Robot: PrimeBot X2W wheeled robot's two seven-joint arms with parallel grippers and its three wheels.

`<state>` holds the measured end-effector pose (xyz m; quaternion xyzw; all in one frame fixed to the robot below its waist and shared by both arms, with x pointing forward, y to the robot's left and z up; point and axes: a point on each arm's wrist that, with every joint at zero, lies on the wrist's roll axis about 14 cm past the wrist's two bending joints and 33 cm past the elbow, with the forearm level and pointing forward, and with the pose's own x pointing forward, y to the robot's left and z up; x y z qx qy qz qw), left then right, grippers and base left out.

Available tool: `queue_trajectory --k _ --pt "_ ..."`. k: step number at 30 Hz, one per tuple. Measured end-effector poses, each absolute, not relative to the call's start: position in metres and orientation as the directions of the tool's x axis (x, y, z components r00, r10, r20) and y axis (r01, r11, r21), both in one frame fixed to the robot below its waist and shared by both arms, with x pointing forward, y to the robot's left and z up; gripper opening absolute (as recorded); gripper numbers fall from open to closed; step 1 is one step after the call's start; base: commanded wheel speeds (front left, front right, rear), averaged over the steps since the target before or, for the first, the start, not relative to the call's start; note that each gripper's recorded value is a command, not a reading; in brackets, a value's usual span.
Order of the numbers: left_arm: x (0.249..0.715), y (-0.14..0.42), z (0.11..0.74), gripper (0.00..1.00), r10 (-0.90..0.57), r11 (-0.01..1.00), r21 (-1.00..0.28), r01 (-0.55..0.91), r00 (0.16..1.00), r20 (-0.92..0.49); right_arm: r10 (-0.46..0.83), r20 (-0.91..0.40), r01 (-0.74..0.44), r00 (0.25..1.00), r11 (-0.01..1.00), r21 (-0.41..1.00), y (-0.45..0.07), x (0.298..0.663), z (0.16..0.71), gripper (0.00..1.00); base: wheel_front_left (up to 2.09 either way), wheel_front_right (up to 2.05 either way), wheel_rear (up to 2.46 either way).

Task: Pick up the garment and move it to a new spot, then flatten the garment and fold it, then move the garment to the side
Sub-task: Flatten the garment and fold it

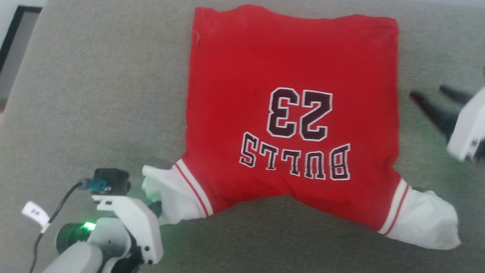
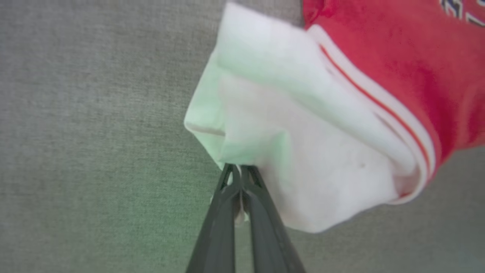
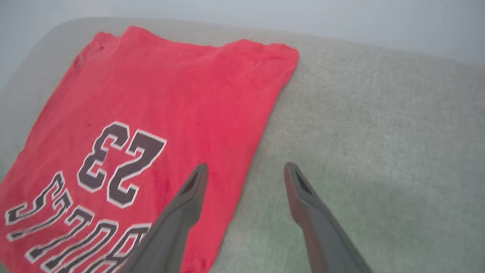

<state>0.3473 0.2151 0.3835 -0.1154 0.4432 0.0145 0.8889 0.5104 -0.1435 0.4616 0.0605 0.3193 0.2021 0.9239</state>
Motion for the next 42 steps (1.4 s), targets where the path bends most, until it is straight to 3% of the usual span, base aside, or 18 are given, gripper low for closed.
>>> queue_trajectory --k 5,12,23,24,25,26,34,42 --pt "0.351 0.211 0.383 0.00 -0.089 0.970 -0.207 -0.125 0.611 -0.786 0.390 -0.568 -0.327 0.725 0.920 0.215 -0.133 0.563 0.458 1.00 0.00 0.00 0.00" --pt "0.351 0.213 0.376 0.00 -0.081 0.965 -0.214 -0.151 0.604 -0.793 0.334 -0.649 -0.281 0.684 0.941 0.188 -0.126 0.615 0.426 1.00 0.00 0.00 0.00" --pt "0.349 0.221 0.365 0.00 -0.061 0.958 -0.214 -0.191 0.594 -0.802 0.279 -0.840 -0.217 0.466 0.956 0.197 -0.112 0.631 0.364 1.00 0.00 0.00 0.00" --pt "0.349 0.221 0.365 0.00 -0.061 0.957 -0.216 -0.194 0.593 -0.803 0.275 -0.852 -0.224 0.446 0.956 0.191 -0.110 0.630 0.362 0.94 0.00 0.00 0.00" --pt "0.349 0.221 0.364 0.00 -0.061 0.956 -0.217 -0.195 0.594 -0.802 0.274 -0.858 -0.227 0.434 0.955 0.190 -0.109 0.629 0.361 0.37 0.00 0.00 0.00" --pt "0.349 0.221 0.363 0.00 -0.060 0.956 -0.217 -0.196 0.593 -0.803 0.271 -0.862 -0.229 0.428 0.955 0.186 -0.109 0.629 0.361 0.00 0.00 0.00 0.00" --pt "0.355 0.221 0.363 0.00 -0.069 0.956 -0.226 -0.188 0.604 -0.794 0.260 -0.857 -0.272 0.445 0.951 0.148 -0.116 0.617 0.371 0.00 0.00 0.00 0.00" --pt "0.361 0.225 0.369 0.00 -0.062 0.967 -0.201 -0.158 0.620 -0.782 0.309 -0.846 -0.315 0.435 0.932 0.178 -0.133 0.569 0.386 0.00 0.00 0.00 0.00"
